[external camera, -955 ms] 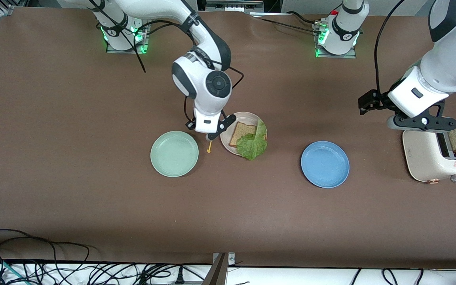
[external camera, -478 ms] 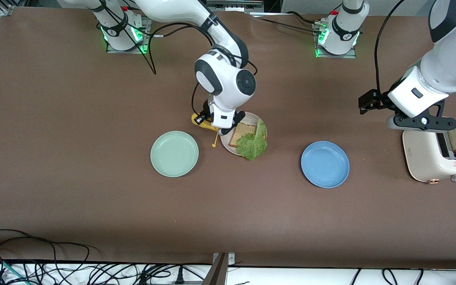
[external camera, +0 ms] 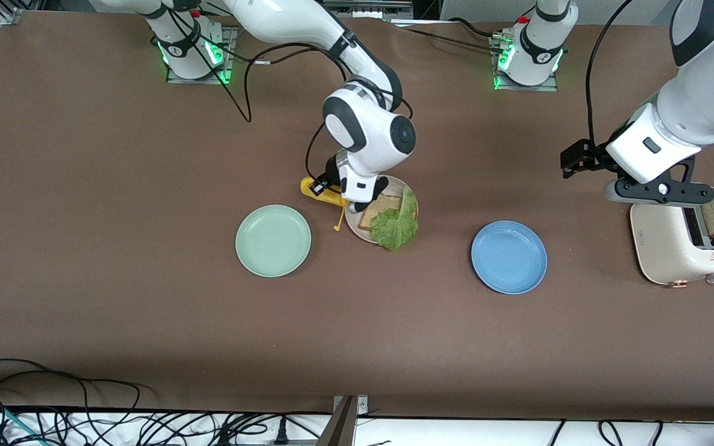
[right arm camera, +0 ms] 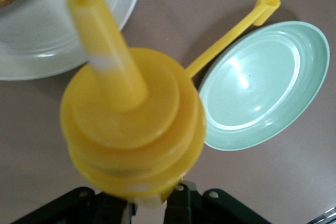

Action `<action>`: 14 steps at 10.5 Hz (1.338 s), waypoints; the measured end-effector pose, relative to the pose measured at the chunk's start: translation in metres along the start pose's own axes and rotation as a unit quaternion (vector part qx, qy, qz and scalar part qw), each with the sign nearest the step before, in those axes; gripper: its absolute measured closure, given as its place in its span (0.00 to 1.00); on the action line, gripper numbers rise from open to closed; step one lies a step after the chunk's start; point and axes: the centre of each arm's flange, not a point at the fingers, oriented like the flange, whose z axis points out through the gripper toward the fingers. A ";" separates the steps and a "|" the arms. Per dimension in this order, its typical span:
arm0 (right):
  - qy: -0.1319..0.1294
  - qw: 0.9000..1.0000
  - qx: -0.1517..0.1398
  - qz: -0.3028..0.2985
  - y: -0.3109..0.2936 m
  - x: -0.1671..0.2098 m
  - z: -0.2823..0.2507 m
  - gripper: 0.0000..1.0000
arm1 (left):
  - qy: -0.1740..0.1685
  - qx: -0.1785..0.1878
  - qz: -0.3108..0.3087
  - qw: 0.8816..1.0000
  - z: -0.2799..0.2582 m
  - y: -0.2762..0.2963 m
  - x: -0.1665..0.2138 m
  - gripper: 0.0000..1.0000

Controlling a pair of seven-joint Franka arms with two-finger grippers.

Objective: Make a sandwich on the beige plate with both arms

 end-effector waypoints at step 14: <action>-0.032 0.993 -0.032 -0.106 -0.047 0.017 0.023 0.77 | -0.001 0.000 0.001 1.000 0.000 0.001 0.000 0.00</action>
